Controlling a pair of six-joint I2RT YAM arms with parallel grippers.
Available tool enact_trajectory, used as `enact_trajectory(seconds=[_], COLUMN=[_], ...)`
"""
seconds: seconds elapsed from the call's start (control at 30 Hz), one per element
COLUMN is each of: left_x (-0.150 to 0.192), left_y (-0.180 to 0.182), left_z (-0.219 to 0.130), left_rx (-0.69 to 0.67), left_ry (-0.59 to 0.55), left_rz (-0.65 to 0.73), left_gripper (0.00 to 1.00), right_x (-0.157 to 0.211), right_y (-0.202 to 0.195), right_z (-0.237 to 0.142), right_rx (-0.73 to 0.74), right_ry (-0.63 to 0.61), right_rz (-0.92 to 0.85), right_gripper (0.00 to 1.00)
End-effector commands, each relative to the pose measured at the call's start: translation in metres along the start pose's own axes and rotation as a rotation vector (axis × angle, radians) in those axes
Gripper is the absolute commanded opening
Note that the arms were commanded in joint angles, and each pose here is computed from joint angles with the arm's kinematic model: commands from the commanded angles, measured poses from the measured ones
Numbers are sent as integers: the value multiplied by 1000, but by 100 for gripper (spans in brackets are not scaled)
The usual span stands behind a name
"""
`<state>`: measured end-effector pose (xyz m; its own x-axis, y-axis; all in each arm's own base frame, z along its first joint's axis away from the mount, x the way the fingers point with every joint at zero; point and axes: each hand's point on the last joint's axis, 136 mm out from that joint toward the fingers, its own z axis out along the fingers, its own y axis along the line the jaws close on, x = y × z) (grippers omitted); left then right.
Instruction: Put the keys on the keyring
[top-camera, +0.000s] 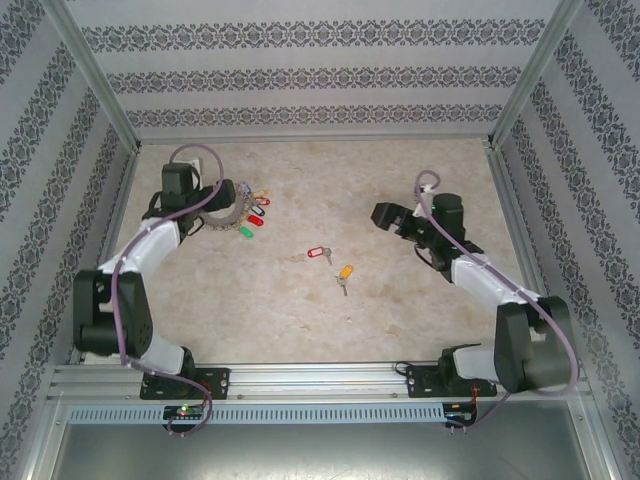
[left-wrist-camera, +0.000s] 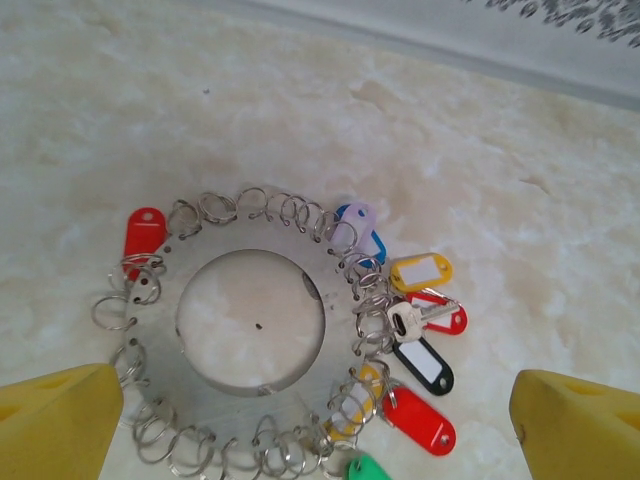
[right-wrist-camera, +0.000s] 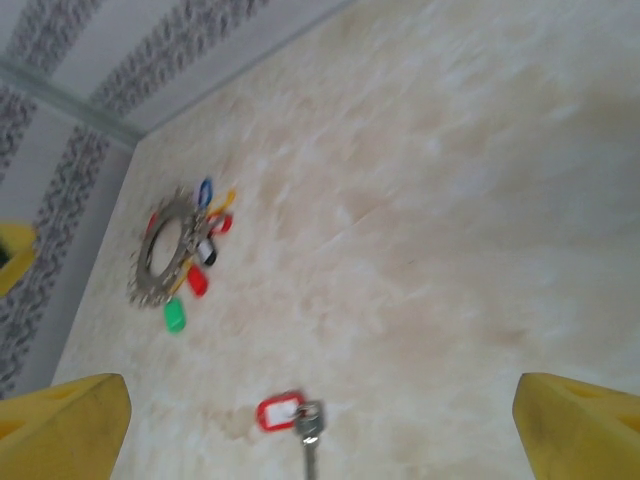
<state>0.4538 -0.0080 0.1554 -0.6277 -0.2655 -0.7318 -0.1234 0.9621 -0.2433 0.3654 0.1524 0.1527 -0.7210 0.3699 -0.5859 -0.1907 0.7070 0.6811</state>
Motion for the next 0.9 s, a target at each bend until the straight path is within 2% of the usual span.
enact_trajectory(seconds=[0.0, 0.13, 0.27, 0.37, 0.53, 0.7, 0.87], left_x=[23, 23, 30, 35, 48, 66, 88], left_y=[5, -15, -16, -22, -24, -25, -24], left_z=[15, 44, 69, 80, 90, 91, 87], left_rx=[-16, 91, 83, 117, 138, 168, 183], left_ry=[171, 243, 337, 370, 418, 463, 522], left_rz=[-75, -108, -161, -185, -187, -172, -154], left_gripper=[100, 100, 97, 96, 95, 88, 85], right_x=[14, 38, 60, 84, 110, 137, 147], right_y=[32, 52, 64, 82, 93, 105, 85], right_z=[22, 49, 71, 88, 112, 133, 145], right_rx=[-34, -16, 15, -14, -9, -43, 25], right_ry=[88, 185, 269, 370, 424, 516, 532], right_rz=[-7, -65, -82, -98, -76, -71, -44], right_gripper=[98, 98, 98, 98, 98, 98, 98])
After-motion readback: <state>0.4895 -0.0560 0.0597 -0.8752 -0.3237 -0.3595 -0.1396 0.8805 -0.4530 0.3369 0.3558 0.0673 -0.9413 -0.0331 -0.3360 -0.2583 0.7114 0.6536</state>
